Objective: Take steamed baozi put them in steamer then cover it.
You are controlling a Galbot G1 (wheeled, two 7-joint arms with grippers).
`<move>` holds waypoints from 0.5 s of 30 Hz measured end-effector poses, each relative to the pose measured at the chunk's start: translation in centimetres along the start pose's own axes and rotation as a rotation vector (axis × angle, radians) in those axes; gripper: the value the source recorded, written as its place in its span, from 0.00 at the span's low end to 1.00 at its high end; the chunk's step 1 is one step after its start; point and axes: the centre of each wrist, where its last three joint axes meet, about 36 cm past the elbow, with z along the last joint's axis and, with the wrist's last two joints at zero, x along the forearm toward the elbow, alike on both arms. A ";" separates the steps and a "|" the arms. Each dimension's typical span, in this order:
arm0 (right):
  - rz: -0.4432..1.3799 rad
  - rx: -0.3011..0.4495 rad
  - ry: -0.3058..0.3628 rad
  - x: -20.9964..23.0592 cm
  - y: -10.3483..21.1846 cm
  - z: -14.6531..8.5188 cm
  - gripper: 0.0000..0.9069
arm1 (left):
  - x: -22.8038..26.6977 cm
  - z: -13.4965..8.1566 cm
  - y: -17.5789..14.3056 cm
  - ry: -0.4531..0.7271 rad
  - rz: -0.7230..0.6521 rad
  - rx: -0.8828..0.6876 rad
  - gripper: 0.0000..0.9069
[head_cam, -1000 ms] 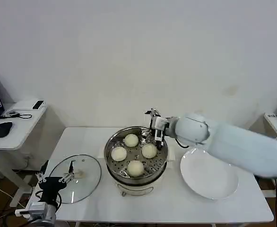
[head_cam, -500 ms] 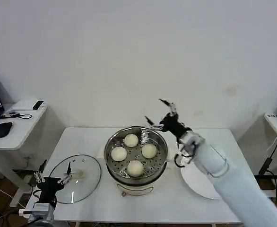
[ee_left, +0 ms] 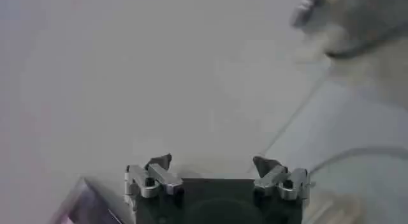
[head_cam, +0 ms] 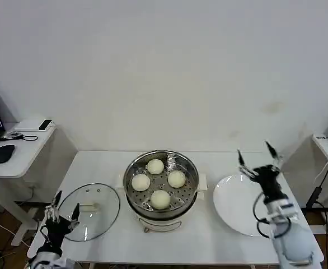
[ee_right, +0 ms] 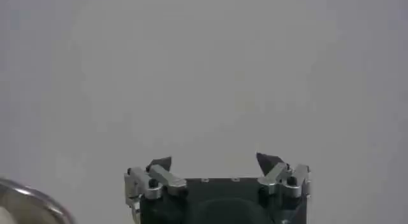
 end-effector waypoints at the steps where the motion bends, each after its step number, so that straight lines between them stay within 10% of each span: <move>1: 0.013 0.002 0.007 0.7 -0.2 0.1 1.00 | 0.2 0.1 -0.3 -0.008 0.006 -0.041 1.00; 15: 0.093 0.032 0.090 7.0 -1.2 0.9 1.00 | -1.0 2.0 -2.8 -0.103 0.082 -0.346 1.00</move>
